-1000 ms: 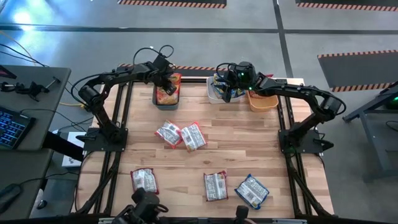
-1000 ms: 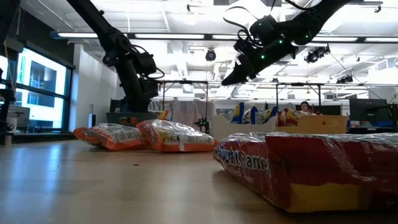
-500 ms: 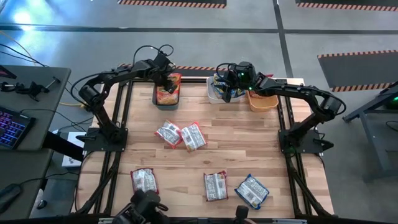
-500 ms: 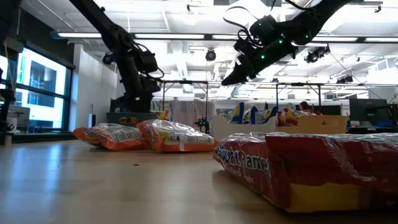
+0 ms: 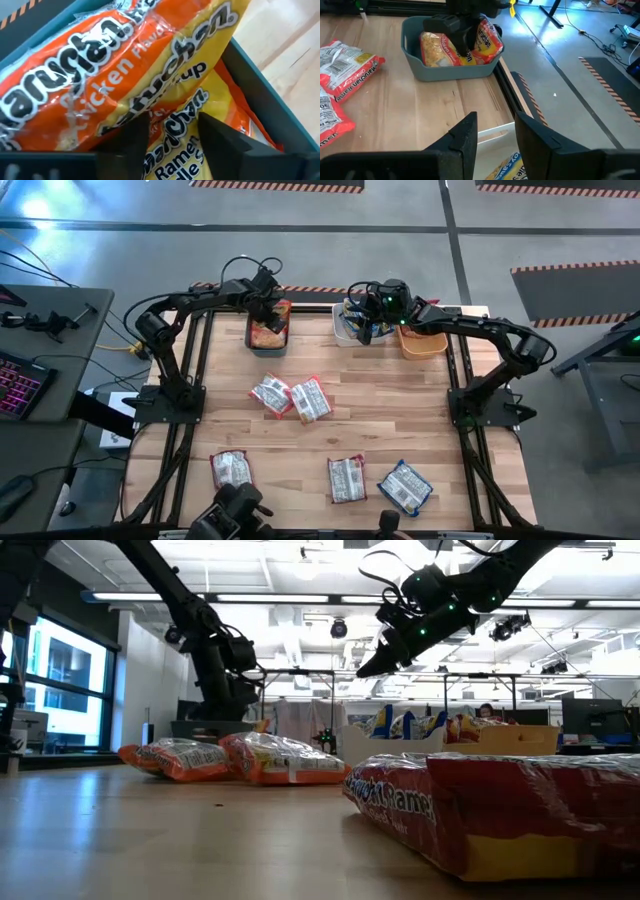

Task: Sort Maruchan noodles
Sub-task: Adjust the orange noodle pack in the green bin

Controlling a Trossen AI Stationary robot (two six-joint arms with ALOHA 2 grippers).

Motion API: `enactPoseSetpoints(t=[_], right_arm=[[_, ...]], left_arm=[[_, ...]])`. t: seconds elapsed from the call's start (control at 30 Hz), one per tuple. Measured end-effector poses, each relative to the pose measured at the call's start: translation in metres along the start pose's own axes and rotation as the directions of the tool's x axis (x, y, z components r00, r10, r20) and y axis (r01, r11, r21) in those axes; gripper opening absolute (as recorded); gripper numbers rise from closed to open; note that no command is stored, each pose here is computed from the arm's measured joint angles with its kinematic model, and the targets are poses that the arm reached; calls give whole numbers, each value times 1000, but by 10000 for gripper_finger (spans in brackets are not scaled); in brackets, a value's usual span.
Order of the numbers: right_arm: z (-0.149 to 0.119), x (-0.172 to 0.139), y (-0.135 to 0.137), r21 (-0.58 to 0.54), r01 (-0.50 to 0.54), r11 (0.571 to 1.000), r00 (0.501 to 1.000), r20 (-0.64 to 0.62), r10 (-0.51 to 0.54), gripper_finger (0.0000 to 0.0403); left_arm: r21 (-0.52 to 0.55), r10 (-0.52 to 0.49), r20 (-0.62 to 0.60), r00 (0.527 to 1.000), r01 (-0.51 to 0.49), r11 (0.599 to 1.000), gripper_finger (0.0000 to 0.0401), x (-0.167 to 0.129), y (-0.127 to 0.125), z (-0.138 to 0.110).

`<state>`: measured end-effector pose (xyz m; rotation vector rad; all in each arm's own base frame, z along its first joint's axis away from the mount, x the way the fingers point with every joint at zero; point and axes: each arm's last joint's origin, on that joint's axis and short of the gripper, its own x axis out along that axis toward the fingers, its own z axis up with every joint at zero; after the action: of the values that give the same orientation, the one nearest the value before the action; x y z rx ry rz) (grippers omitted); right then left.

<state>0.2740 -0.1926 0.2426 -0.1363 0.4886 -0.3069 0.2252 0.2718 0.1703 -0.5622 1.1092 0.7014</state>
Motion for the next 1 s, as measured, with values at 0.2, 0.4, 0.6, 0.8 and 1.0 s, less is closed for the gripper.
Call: enactPoseSetpoints(t=[0.2,0.4,0.6,0.8,1.0], right_arm=[[0,0,0,0,0,1000,1000,0,0,112],[0,0,0,0,0,1000,1000,0,0,112],[0,0,0,0,0,1000,1000,0,0,112],[0,0,0,0,0,1000,1000,0,0,112],[0,0,0,0,0,1000,1000,0,0,112]], left_arm=[[84,2,20,1000,-4,996,49,-1,0,2],[143,6,48,999,-13,990,7,-5,0,4],[213,79,116,990,-103,972,1,-23,-8,8],[251,116,223,968,-172,953,0,-54,-22,10],[282,220,306,926,-309,908,0,-76,-33,10]])
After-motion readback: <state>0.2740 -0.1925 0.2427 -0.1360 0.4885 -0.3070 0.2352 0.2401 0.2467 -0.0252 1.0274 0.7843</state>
